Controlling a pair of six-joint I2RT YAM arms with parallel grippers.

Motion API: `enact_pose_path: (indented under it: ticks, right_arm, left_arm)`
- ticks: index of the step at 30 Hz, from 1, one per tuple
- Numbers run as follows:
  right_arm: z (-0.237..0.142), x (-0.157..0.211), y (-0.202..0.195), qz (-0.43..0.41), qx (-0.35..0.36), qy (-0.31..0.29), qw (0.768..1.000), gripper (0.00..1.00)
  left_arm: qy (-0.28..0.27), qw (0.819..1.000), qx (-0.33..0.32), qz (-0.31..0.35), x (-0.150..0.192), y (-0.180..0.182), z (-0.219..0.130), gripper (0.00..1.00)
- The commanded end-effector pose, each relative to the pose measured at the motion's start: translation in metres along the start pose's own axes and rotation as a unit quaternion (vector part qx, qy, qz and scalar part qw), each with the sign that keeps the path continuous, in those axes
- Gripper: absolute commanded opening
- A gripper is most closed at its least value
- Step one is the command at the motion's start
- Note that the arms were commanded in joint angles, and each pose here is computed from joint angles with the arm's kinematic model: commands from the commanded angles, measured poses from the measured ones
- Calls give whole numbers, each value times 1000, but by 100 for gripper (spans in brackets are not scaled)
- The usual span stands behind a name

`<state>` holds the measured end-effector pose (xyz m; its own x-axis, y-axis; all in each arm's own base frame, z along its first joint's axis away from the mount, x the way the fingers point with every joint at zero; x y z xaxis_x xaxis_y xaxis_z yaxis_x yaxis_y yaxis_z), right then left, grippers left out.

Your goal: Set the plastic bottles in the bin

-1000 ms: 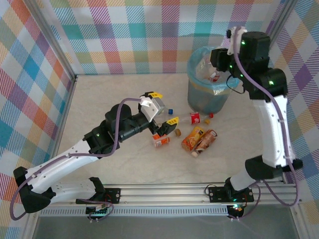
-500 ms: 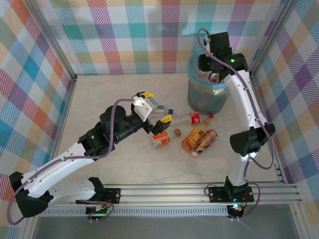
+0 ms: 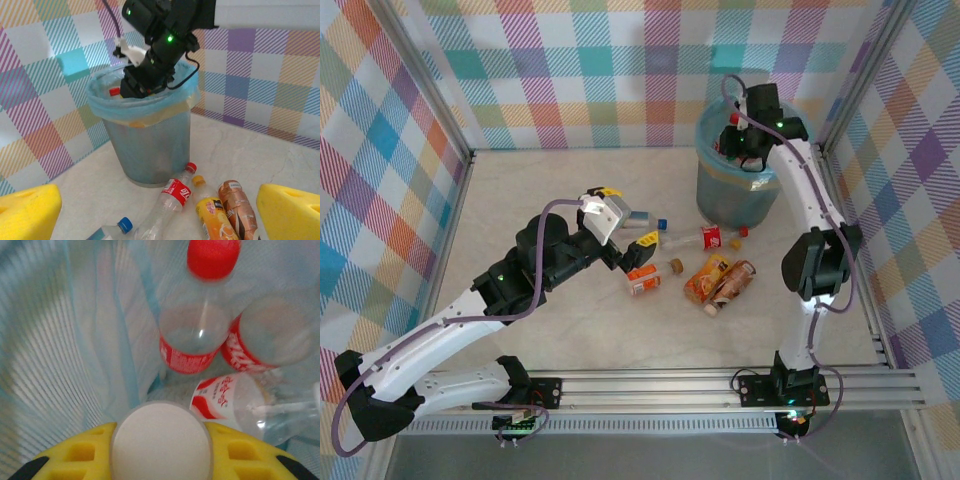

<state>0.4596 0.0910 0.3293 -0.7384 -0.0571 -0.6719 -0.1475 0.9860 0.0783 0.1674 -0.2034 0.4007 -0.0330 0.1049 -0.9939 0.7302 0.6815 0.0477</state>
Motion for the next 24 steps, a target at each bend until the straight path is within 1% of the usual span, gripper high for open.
enact_pose_path:
  ticks: [1,6,10,11,13,15,16,20,22,24]
  right_arm:
    - [20,-1,2,-11,-20,-14,1000,23]
    - [46,8,-3,-2,-24,7,1000,30]
    - [58,10,-5,4,-36,4,999,35]
    - [59,9,-5,4,-36,6,999,38]
    - [58,8,-7,8,-35,8,999,47]
    - [51,6,-7,11,-38,6,999,54]
    - [46,4,-7,11,-39,2,999,60]
    - [9,-8,-4,13,-41,-31,999,76]
    - [-12,-14,-4,16,-39,-50,998,81]
    - [-32,-17,-2,19,-41,-68,997,83]
  left_arm:
    - [3,1000,-12,-10,4,4,-1,100]
    - [9,1000,-16,-12,8,6,0,100]
    - [16,1000,-20,-13,12,8,3,100]
    - [18,1000,-22,-13,13,9,4,100]
    - [21,999,-25,-14,14,10,5,100]
    - [25,999,-28,-14,16,11,6,100]
    - [27,999,-30,-14,18,12,6,100]
    - [44,998,-42,-7,25,18,7,100]
    - [55,997,-47,-4,29,22,8,100]
    - [66,997,-49,-5,35,27,9,100]
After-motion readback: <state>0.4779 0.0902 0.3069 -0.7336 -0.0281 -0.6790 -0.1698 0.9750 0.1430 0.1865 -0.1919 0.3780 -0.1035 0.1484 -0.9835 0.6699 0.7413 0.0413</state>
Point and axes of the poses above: each hand's point on the last joint's axis, 136 mm out from that joint toward the fingers, its own z axis out along the fingers, its own y axis along the line the jaws close on, x = y × z, the point moved 10 cm from there along -z, back along the fingers, and after that the axes turned 5 degrees about -z, right-handed, at the moved point
